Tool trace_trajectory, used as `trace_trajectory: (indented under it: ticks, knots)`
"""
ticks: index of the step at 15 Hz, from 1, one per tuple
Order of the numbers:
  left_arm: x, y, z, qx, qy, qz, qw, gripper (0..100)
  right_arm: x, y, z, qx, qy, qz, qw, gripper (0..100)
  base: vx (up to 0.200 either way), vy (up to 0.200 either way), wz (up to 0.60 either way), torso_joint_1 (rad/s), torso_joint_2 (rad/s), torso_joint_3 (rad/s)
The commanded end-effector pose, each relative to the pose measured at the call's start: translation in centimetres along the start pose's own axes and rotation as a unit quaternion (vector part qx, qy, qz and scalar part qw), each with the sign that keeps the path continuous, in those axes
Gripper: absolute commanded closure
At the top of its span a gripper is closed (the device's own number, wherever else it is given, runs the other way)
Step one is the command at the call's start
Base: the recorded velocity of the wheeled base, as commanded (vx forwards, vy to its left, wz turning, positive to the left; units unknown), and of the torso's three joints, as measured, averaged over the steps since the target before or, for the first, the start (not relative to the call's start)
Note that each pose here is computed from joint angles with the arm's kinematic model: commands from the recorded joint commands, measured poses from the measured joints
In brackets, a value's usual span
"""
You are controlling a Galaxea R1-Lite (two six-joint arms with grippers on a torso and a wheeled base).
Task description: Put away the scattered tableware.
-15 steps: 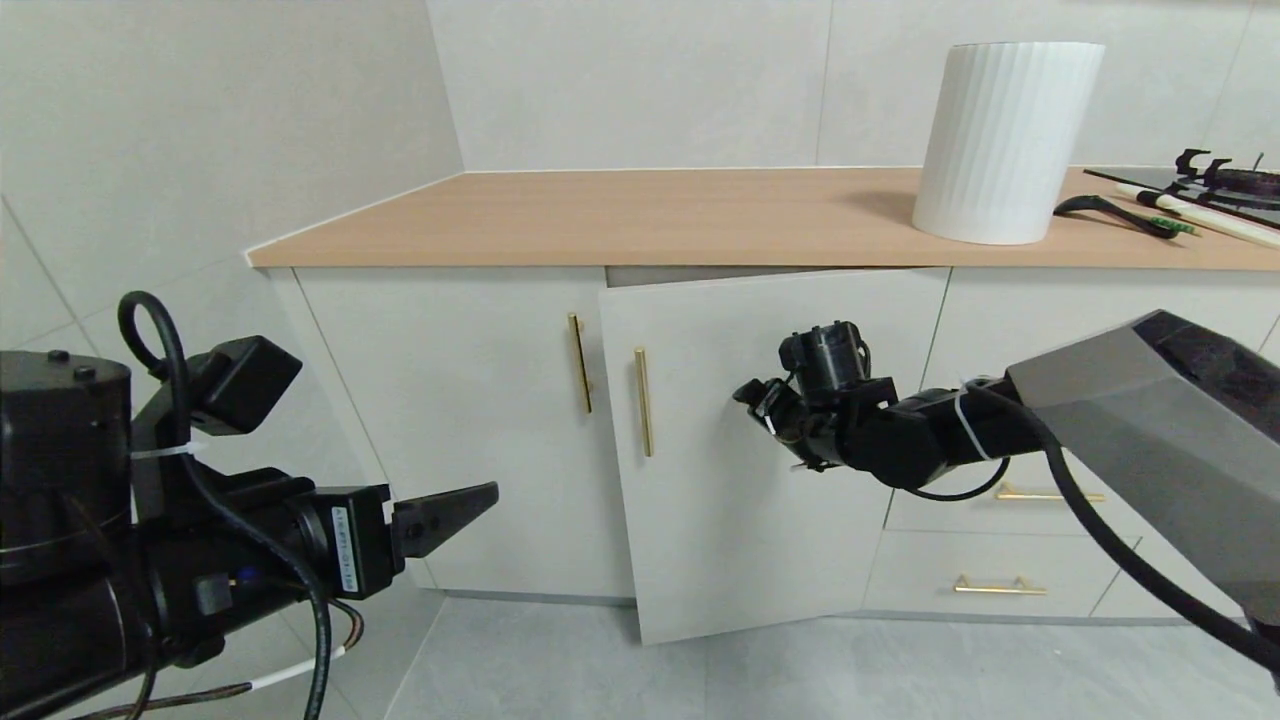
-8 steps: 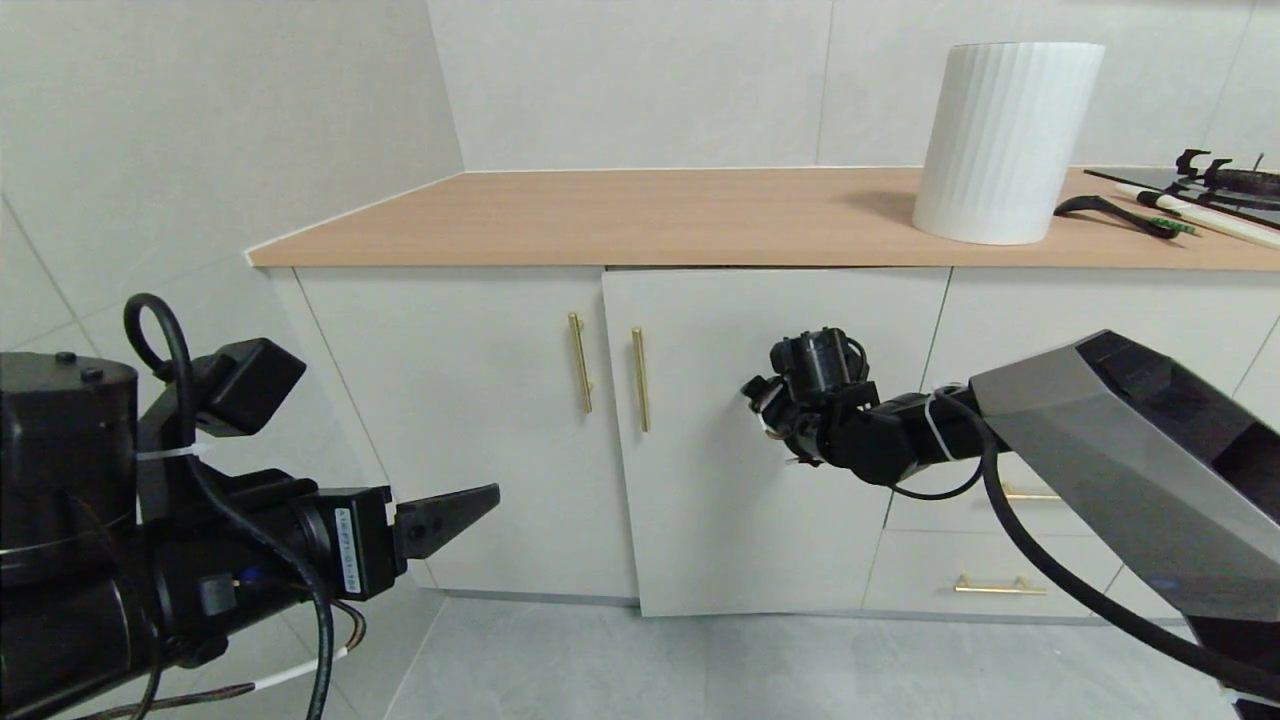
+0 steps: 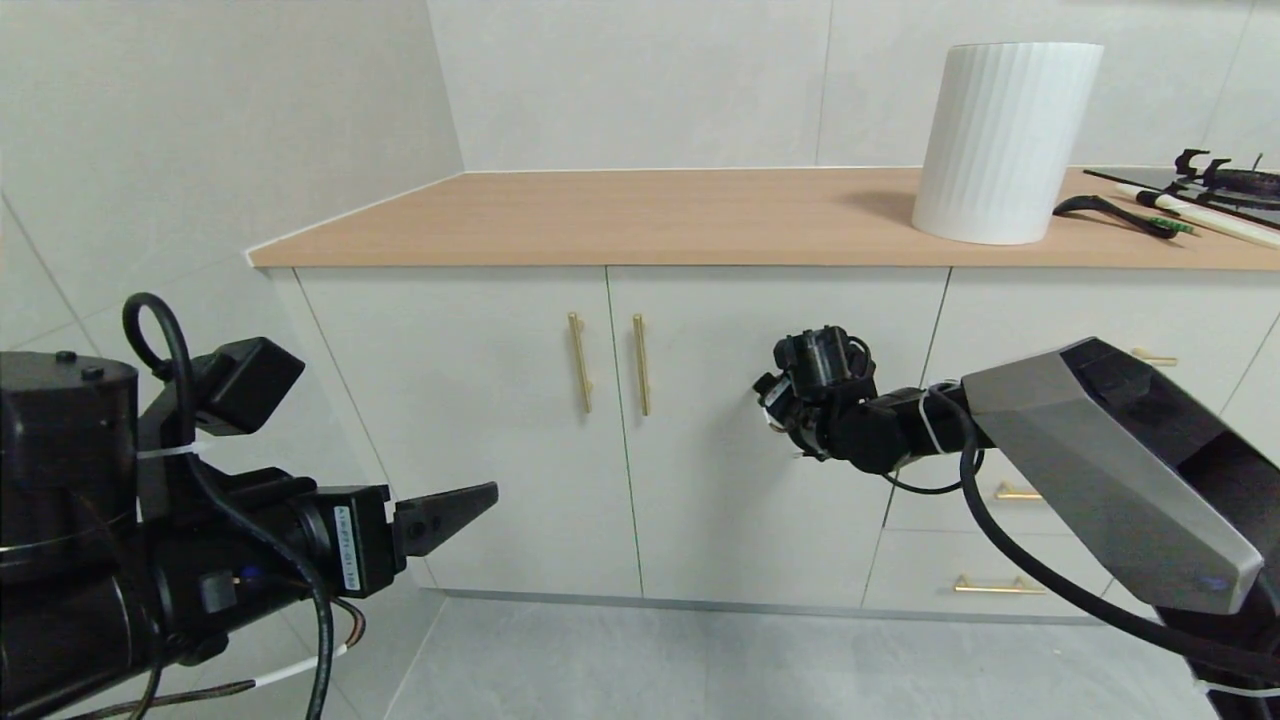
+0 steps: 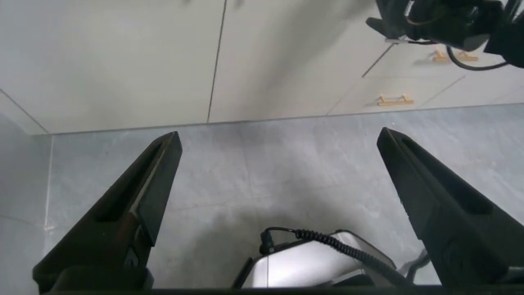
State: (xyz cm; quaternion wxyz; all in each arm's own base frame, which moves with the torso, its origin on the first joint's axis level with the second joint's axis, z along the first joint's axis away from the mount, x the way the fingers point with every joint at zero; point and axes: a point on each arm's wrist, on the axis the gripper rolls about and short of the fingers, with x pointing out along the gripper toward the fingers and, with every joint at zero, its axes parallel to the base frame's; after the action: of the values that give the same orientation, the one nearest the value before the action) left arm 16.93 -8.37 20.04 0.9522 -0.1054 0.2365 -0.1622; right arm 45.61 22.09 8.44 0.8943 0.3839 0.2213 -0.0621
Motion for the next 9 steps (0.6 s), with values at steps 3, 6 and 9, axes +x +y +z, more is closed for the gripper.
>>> trace_trajectory:
  ticks: [3, 6, 9]
  knots:
    - [0.0, 0.0, 0.0, 0.000, 0.000, 0.000, 1.0000, 0, -0.6, 0.4, 0.5, 0.003, -0.002, 0.002, 1.000, 0, 0.000, 0.000, 0.00, 0.000, 0.00, 0.000]
    - [0.0, 0.0, 0.0, 0.000, 0.000, 0.000, 1.0000, 0, -6.4, 2.4, 1.4, -0.001, 0.049, 0.036, 0.998, 0, 0.000, 0.000, 0.00, 0.000, 0.00, 0.000]
    - [0.0, 0.0, 0.0, -0.001, -0.001, 0.002, 1.0000, 0, -14.1, 3.6, 3.0, -0.035, 0.103, 0.105, 0.989, 0, 0.000, 0.000, 0.00, 0.000, 0.00, 0.000]
